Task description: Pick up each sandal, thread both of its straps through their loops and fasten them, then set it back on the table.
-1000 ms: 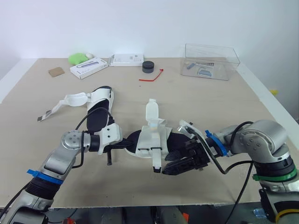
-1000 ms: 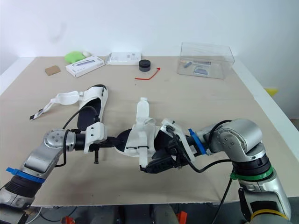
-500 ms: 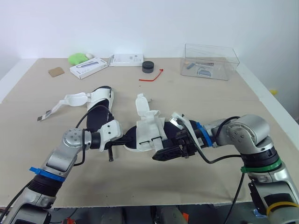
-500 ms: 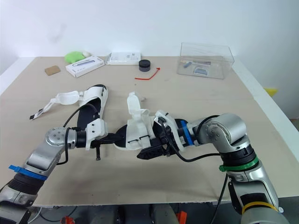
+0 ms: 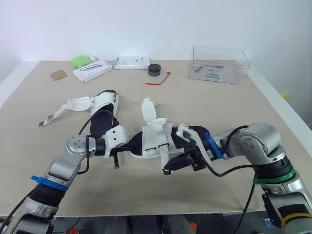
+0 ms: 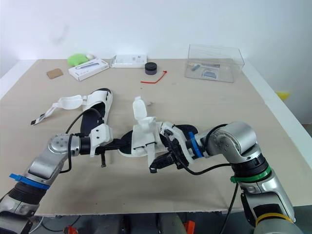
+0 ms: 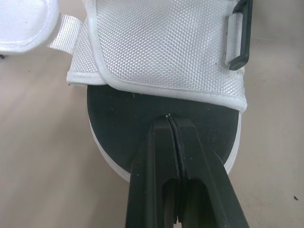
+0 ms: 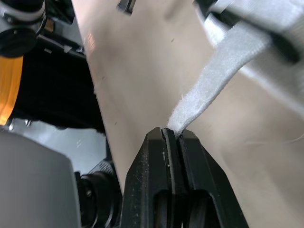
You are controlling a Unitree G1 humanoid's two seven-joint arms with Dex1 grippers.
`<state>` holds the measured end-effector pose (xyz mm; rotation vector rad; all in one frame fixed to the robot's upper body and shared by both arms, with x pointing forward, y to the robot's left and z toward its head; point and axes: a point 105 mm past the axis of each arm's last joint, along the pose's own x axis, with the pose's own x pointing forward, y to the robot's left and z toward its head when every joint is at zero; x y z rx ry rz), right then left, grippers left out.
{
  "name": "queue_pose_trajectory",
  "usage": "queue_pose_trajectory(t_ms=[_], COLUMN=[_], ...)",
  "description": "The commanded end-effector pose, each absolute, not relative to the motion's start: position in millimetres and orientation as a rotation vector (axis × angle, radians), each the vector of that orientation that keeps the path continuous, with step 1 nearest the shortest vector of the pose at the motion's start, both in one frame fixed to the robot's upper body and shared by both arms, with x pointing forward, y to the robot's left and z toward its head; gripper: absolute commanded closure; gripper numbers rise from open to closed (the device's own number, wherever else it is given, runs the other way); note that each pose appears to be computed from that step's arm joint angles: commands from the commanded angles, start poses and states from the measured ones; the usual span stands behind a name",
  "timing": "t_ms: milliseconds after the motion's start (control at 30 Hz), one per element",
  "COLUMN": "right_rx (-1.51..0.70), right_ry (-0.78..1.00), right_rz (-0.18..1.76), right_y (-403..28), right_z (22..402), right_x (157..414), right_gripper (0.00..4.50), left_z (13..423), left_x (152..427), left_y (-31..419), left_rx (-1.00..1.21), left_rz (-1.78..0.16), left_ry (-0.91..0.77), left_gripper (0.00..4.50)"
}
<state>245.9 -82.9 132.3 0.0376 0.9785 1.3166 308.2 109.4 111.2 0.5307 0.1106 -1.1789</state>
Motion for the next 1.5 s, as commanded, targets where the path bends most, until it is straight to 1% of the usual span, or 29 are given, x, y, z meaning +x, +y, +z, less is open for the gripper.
queue_pose_trajectory(t_ms=[33,167,333,433,633,667,700,733,800,867,933,1000,1100,1133,1267,1333,1400,1467,1500], right_rx=[0.006,-0.024,-0.001,0.013,0.022,-0.016,-0.081,-0.131,-0.248,-0.349,-0.427,-0.544,-0.656,-0.71,-0.931,-1.079,-1.257,-1.373,-1.416], right_ry=[0.977,1.039,1.079,1.086,1.042,1.017,0.976,0.946,0.89,0.821,0.731,0.557,0.293,0.175,-0.165,-0.368,-0.59,-0.746,-0.786], right_rz=[1.368,1.423,1.468,1.474,1.481,1.482,1.449,1.427,1.392,1.414,1.429,1.46,1.476,1.488,1.546,1.548,1.57,1.565,1.568], right_y=[-85.3,-92.9,-96.4,-97.1,-96.1,-97.8,-101.9,-105.3,-116.9,-123.6,-127.3,-125.7,-117.1,-112.9,-106.1,-104.7,-105.9,-108.3,-109.6], right_z=[140.7,139.4,141.0,141.2,143.0,143.9,143.1,142.7,140.3,140.3,142.1,147.4,159.6,165.1,171.7,170.6,162.5,152.3,147.0], right_x=[232.8,214.4,204.6,203.7,206.1,207.4,213.8,218.3,226.2,229.4,234.7,242.9,252.7,255.0,255.0,256.1,251.6,249.2,248.9], right_gripper=[4.47,4.47,4.47,4.47,4.47,4.47,3.79,3.55,2.65,1.74,1.74,1.74,1.74,1.74,1.74,1.74,1.74,1.74,1.74], left_z=[107.8,106.8,106.3,106.3,105.0,104.4,103.9,103.5,102.8,102.4,101.9,101.4,101.1,101.1,101.4,101.5,101.6,102.0,102.2], left_x=[308.7,308.7,309.3,310.3,311.1,311.1,311.1,311.2,311.2,311.4,311.8,312.2,312.4,312.6,313.4,313.7,313.7,313.8,313.8], left_y=[113.2,113.7,115.0,115.5,116.1,116.1,116.2,116.1,115.8,115.5,114.7,113.8,112.7,112.6,112.9,113.2,113.4,114.3,114.8], left_rx=[0.539,0.541,0.548,0.55,0.556,0.558,0.559,0.559,0.561,0.562,0.56,0.559,0.558,0.557,0.557,0.556,0.555,0.553,0.552], left_rz=[-1.166,-1.167,-1.168,-1.167,-1.168,-1.17,-1.171,-1.172,-1.176,-1.178,-1.18,-1.183,-1.187,-1.187,-1.187,-1.185,-1.183,-1.18,-1.179], left_ry=[0.134,0.14,0.145,0.146,0.151,0.152,0.154,0.155,0.157,0.158,0.158,0.157,0.154,0.153,0.152,0.151,0.151,0.152,0.153], left_gripper=[4.5,4.5,4.5,4.5,4.5,4.5,4.5,4.5,4.5,4.5,4.5,4.5,4.5,4.5,4.5,4.5,4.5,4.5,4.5])
